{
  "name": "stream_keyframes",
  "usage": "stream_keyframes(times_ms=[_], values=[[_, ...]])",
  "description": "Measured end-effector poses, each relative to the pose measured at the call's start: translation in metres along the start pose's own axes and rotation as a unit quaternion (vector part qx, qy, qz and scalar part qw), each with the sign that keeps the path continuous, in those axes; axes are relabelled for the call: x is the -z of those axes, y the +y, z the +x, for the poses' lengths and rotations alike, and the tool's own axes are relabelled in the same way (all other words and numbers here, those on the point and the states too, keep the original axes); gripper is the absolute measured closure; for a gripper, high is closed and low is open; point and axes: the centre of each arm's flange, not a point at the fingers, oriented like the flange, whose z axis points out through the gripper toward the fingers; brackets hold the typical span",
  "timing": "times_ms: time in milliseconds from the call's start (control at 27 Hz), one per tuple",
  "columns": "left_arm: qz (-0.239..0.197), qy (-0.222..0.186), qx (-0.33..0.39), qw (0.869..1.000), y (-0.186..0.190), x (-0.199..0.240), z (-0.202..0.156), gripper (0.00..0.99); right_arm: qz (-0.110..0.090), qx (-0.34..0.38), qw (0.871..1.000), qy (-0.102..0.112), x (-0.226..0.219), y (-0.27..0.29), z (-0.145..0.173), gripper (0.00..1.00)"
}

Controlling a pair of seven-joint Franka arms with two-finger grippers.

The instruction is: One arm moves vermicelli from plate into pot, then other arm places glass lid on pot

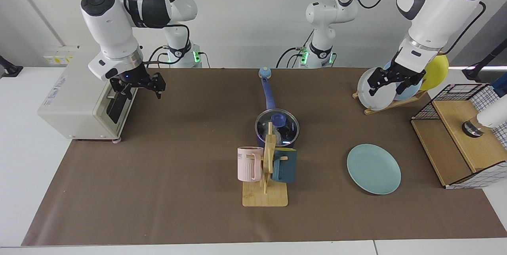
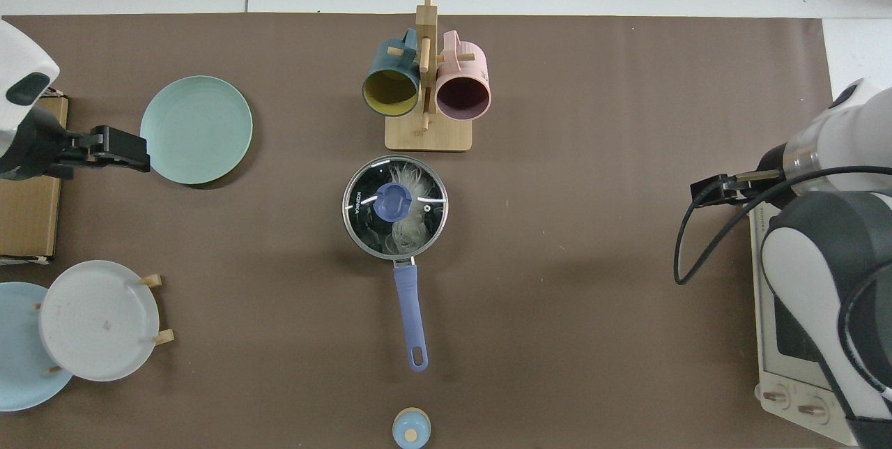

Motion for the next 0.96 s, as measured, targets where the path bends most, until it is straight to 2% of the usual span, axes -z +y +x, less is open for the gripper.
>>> stream_keyframes(times_ms=[259, 630, 963], values=[[0.000, 0.000, 0.000, 1.000, 0.000, 0.000, 0.000, 0.000, 0.001, -0.001, 1.000, 0.002, 0.004, 0.001, 0.000, 0.00], [0.000, 0.000, 0.000, 1.000, 0.000, 0.000, 0.000, 0.000, 0.010, -0.016, 1.000, 0.005, 0.032, 0.014, -0.015, 0.00], [0.000, 0.000, 0.000, 1.000, 0.000, 0.000, 0.000, 0.000, 0.011, -0.015, 1.000, 0.006, 0.034, 0.012, -0.016, 0.00]])
